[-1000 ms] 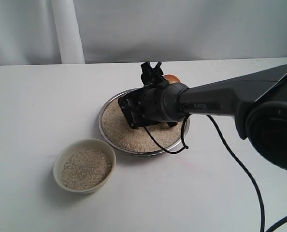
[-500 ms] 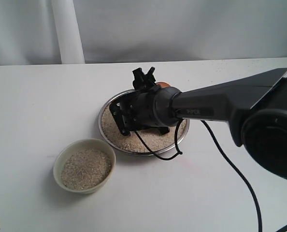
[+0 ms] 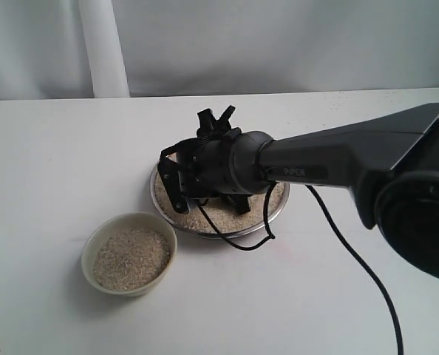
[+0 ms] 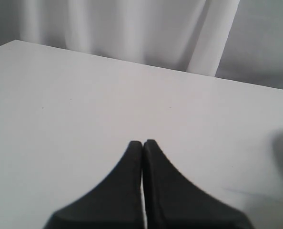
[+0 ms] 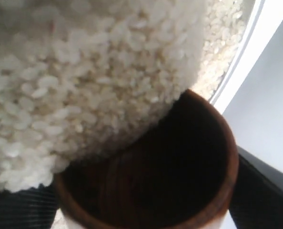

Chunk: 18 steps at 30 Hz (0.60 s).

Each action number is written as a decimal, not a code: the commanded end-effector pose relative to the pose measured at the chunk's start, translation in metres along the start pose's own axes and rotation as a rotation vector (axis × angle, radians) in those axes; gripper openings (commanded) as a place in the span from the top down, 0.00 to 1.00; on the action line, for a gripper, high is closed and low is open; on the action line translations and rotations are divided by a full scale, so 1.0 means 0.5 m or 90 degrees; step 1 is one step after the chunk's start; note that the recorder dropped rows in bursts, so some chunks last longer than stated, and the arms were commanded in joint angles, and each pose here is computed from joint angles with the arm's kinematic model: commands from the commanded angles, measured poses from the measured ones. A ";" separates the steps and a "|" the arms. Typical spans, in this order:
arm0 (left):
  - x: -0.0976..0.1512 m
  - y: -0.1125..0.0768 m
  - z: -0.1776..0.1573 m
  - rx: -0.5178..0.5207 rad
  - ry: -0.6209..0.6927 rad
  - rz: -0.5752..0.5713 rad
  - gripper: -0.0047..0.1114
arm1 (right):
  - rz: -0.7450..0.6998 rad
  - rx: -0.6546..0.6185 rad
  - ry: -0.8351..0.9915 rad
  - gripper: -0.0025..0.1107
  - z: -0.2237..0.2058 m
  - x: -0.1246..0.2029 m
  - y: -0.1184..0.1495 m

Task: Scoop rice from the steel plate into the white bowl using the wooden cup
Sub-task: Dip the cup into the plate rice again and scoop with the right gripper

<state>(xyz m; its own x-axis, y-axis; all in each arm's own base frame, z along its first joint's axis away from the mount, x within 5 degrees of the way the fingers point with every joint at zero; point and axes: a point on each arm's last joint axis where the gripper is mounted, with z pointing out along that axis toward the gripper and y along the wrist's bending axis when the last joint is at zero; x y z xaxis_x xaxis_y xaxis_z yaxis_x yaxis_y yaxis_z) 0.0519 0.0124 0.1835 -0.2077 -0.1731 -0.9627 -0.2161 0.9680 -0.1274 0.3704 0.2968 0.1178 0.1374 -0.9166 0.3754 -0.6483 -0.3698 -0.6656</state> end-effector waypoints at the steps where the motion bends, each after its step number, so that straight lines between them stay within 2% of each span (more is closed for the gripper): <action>1: 0.000 -0.001 0.001 0.002 0.002 -0.003 0.96 | 0.023 -0.031 -0.052 0.98 -0.020 -0.019 0.005; 18: 0.000 -0.001 0.001 0.002 0.002 -0.003 0.96 | 0.097 -0.065 -0.105 0.98 -0.052 -0.019 -0.009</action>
<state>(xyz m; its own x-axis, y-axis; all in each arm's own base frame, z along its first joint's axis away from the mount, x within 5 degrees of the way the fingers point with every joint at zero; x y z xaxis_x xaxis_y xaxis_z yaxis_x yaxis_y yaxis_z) 0.0519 0.0124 0.1835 -0.2077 -0.1731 -0.9627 -0.2161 0.9680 -0.1274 0.3588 0.3046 0.1290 0.1391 -0.9650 0.2223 -0.7256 -0.2521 -0.6403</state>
